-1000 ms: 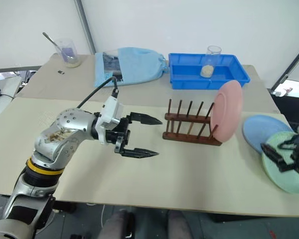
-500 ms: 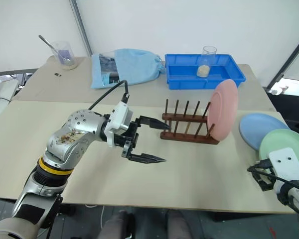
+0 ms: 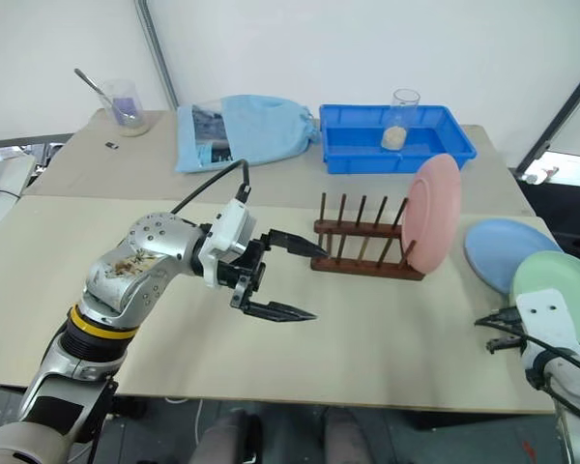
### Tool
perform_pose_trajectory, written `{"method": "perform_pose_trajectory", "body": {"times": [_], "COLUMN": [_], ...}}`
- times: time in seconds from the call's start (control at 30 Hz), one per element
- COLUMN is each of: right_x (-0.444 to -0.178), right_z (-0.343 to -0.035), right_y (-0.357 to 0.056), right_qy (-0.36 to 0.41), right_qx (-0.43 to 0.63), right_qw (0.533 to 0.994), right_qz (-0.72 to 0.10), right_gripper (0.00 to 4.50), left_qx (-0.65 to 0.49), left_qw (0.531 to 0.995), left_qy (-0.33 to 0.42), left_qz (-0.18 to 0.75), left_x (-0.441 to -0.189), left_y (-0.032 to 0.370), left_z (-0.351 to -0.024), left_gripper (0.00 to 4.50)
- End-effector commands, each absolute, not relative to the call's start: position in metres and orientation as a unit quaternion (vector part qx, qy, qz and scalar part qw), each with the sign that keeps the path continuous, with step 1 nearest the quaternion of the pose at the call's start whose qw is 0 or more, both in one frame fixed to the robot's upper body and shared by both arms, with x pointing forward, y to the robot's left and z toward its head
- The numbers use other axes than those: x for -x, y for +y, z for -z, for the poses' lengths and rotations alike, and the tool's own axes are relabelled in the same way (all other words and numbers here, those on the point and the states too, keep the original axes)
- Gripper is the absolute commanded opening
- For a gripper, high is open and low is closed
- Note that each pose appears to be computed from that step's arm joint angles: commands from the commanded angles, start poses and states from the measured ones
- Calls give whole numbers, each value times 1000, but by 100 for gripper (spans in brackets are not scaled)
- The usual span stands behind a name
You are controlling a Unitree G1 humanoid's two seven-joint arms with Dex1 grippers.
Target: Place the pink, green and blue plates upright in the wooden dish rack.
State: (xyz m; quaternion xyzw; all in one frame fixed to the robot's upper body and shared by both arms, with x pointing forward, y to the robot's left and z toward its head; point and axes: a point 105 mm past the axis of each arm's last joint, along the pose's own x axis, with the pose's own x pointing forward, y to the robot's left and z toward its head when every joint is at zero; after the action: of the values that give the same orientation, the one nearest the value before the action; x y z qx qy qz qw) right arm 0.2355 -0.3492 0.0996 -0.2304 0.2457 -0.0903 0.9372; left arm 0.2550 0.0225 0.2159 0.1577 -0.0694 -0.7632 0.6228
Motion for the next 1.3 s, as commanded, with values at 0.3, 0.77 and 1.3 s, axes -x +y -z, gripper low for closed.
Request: {"method": "perform_pose_trajectory", "body": {"times": [0.3, 0.77, 1.3], "right_x": [-233, -291, -269], "right_z": [-180, -359, -300], "right_y": [-335, -186, -160], "right_qy": [128, -251, -68], "right_qx": [312, 90, -162], "right_qw": [935, 937, 906], "right_qz": [111, -225, -385], "right_gripper": [1, 1, 1], "left_qx": [-161, -190, -188], "left_qw": [643, 729, 736], "left_qy": [-80, -32, -34], "left_qz": [744, 657, 650], "left_x": [-256, -283, -282], "left_y": [37, 86, 85], "left_z": [-227, -216, -215], "left_gripper": [450, 450, 450]}}
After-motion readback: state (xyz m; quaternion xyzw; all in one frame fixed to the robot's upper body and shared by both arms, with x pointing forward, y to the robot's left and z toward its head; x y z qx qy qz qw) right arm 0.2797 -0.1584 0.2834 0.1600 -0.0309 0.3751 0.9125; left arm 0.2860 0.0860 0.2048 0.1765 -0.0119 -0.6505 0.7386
